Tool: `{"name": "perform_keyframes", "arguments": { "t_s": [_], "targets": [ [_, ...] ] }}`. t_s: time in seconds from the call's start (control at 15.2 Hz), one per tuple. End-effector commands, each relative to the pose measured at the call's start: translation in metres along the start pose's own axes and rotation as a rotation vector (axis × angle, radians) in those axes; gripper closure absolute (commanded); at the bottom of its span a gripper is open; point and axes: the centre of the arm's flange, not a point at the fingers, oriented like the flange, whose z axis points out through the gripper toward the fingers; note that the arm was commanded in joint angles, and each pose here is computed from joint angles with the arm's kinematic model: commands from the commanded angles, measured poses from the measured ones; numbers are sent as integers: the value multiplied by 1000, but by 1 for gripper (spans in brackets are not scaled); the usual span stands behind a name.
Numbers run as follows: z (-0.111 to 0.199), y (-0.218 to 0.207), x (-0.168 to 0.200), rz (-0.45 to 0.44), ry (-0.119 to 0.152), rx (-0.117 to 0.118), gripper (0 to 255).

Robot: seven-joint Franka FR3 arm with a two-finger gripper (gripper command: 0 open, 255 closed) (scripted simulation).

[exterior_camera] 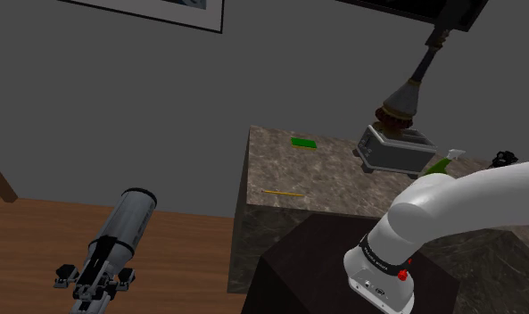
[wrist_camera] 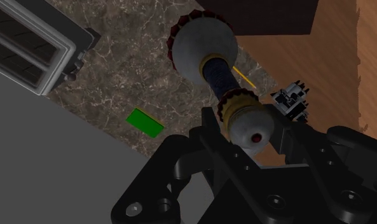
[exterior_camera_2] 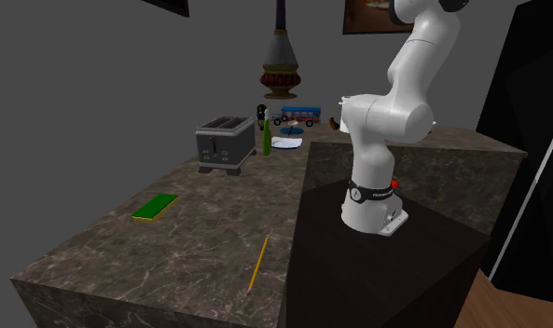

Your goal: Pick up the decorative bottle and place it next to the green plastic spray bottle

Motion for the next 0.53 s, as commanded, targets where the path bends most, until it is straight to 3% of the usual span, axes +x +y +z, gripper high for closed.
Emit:
{"name": "perform_keyframes", "arguments": {
  "t_s": [0.0,0.46],
  "targets": [
    [1,20,-18,-1,1,0,255],
    [6,90,-78,-1,1,0,255]
  ]
}}
